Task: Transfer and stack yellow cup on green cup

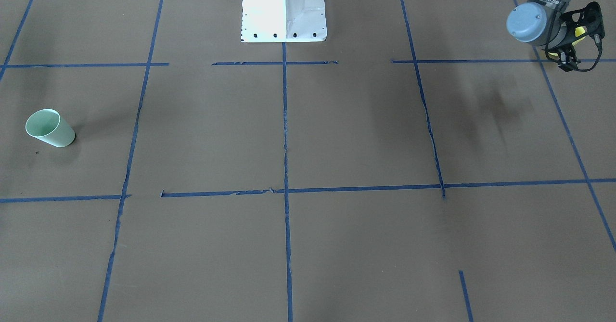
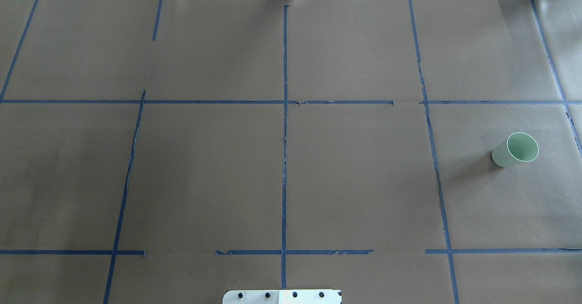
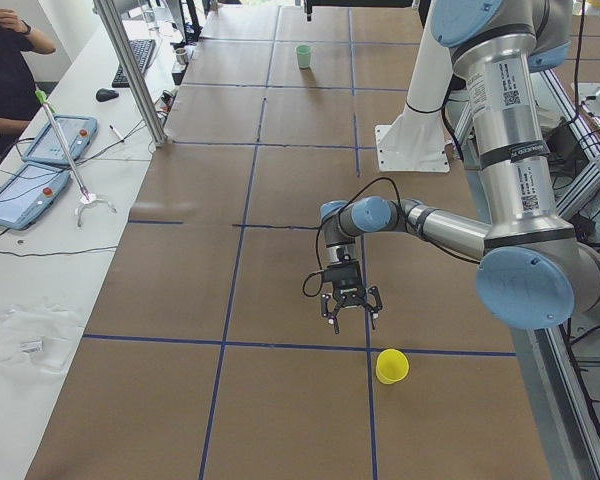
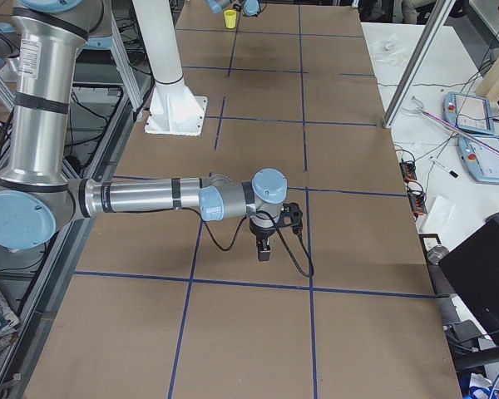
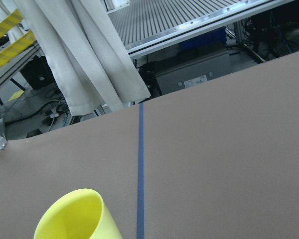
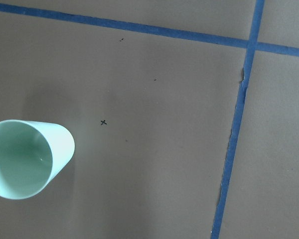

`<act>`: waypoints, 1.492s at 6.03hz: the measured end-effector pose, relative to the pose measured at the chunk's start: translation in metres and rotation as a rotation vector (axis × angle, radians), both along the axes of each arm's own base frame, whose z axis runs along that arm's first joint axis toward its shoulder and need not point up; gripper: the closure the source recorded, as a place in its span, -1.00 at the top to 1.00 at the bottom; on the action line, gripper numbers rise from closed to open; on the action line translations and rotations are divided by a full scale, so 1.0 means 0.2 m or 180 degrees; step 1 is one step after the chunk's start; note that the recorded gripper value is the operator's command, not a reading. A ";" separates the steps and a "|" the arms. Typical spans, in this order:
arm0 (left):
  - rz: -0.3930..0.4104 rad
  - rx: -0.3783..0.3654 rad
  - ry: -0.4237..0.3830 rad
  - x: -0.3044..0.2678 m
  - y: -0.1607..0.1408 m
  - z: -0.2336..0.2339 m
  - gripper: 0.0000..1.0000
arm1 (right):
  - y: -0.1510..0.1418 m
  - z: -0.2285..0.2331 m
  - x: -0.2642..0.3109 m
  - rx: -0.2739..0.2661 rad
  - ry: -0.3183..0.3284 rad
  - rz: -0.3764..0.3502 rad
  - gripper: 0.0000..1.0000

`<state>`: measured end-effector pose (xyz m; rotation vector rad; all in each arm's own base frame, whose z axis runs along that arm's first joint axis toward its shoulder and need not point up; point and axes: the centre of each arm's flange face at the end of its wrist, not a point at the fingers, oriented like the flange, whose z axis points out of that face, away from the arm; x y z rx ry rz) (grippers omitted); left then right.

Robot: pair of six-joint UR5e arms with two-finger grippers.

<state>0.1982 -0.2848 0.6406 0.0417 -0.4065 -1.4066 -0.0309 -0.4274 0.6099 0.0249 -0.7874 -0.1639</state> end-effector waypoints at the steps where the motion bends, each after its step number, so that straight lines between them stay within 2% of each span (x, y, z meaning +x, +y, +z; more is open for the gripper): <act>1: -0.0167 0.0004 -0.0264 0.03 0.07 0.02 0.99 | 0.00 0.00 0.00 -0.0002 0.0000 -0.0001 1.00; 3: -0.0326 0.0121 -0.0521 0.15 0.18 0.07 0.99 | 0.00 0.00 0.00 -0.0003 -0.0009 -0.0006 1.00; 5: -0.0332 0.0153 -0.0654 0.21 0.23 0.14 0.99 | 0.00 -0.01 0.00 0.0009 -0.0023 -0.0006 1.00; 7: -0.0237 0.0096 -0.0689 0.22 0.24 0.20 0.99 | 0.00 -0.02 -0.01 0.0013 -0.0027 -0.0007 1.00; 9: -0.0164 0.0036 -0.0616 0.26 0.24 0.21 0.99 | 0.00 -0.02 -0.01 0.0018 -0.0029 -0.0007 1.00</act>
